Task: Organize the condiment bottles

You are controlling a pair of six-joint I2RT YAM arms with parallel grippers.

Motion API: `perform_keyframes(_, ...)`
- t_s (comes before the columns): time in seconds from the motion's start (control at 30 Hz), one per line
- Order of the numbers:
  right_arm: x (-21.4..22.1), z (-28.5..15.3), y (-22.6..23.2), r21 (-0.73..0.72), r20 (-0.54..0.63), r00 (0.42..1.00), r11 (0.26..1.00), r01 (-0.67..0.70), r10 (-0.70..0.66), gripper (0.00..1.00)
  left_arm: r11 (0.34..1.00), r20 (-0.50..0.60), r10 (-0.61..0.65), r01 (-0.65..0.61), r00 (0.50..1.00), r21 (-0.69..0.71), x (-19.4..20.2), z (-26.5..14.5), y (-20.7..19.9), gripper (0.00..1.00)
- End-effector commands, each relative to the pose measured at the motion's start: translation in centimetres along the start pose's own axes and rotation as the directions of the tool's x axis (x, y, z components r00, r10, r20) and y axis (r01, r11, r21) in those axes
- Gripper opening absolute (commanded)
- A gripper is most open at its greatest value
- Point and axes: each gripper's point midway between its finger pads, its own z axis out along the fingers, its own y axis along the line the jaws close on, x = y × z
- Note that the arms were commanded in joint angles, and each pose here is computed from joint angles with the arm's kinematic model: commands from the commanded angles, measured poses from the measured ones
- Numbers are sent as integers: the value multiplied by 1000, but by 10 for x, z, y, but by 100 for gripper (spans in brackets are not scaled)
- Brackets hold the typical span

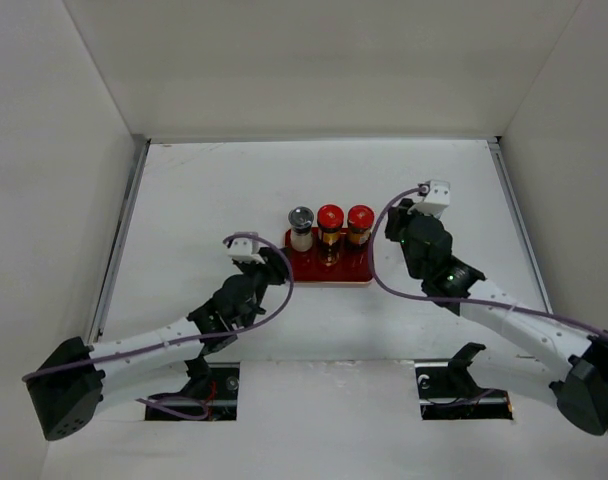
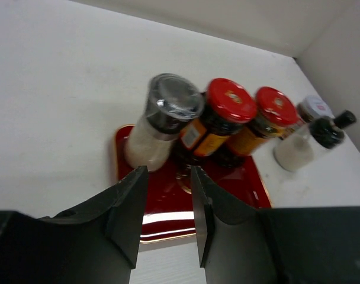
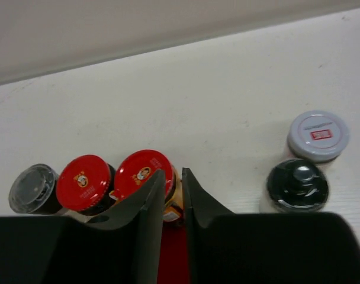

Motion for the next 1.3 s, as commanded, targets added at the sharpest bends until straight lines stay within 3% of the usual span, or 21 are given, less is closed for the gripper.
perform_keyframes(0.0, -22, -11, -22, 36, 62, 996, 997, -68, 65, 20, 992, 4, 22, -22, 1000, 125, -14, 5, -58, 32)
perform_keyframes(0.07, -20, -10, -43, 91, 64, 996, 994, -68, 62, 22, 982, -17, 63, -59, 998, 179, -5, 3, -85, 32)
perform_keyframes(0.1, -14, -6, -55, 129, 46, 998, 990, -53, 47, 28, 979, -16, 79, -74, 997, 189, -1, 5, -93, 33)
perform_keyframes(0.17, 1, 1, -76, 201, 1, 999, 979, -36, 36, 56, 978, -6, 88, -86, 996, 189, 2, 8, -100, 36)
perform_keyframes(0.23, 12, 8, -88, 252, -22, 998, 967, -43, 50, 92, 979, 0, 82, -81, 997, 187, 4, 8, -99, 40)
perform_keyframes(0.27, 17, 11, -92, 277, -33, 999, 960, -31, 42, 100, 980, 6, 76, -76, 997, 186, 3, 7, -96, 42)
perform_keyframes(0.4, 40, 23, -106, 349, -91, 996, 937, 25, 8, 100, 991, 44, 53, -58, 998, 122, -9, 4, -65, 55)
perform_keyframes(0.7, 74, 46, -118, 383, -181, 983, 923, 46, 26, 100, 999, 113, 36, -32, 993, -30, -29, -1, 7, 67)
perform_keyframes(0.83, 77, 53, -117, 379, -183, 983, 925, 39, 33, 89, 998, 112, 31, -24, 993, -61, -23, -2, 23, 70)
perform_keyframes(1.03, 63, 49, -118, 379, -112, 993, 925, 0, 46, 60, 995, 98, 35, -25, 995, -98, -14, 2, 36, 72)
perform_keyframes(1.27, 26, 2, -92, 318, -22, 999, 948, -30, 38, 59, 992, 111, 34, -20, 993, -125, -15, 4, 44, 74)
